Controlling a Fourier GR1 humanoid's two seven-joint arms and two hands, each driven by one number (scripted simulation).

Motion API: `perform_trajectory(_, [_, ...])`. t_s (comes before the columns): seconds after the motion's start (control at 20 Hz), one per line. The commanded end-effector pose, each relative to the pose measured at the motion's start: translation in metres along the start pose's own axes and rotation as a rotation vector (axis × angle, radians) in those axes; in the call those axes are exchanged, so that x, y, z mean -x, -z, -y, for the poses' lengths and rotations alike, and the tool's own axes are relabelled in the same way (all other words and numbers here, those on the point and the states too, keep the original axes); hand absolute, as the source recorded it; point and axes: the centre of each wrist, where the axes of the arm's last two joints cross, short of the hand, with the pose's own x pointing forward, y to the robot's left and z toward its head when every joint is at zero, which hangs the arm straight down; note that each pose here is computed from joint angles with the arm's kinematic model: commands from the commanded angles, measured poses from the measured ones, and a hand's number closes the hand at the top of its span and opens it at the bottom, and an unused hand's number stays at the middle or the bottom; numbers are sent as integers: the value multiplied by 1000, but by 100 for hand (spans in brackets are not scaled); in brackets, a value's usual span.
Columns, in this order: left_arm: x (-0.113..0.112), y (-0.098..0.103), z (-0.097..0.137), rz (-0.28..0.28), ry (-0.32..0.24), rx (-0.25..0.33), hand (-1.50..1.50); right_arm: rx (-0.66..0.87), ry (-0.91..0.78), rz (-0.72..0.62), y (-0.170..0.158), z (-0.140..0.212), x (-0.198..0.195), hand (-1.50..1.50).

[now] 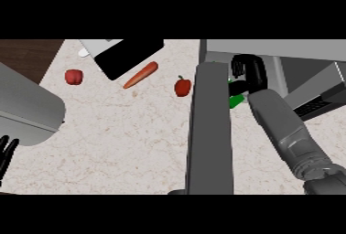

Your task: Pick up the milk, place it into the microwave and close the microwave

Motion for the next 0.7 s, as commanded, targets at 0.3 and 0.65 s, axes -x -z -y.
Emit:
perform_trajectory(0.3, [6,12,4,-1,-1,13,-150,86,-44,-74,6,9,2,150])
perform_trajectory(0.65, [11,16,6,-23,-26,35,-150,88,-132,-118,-1,20,14,150])
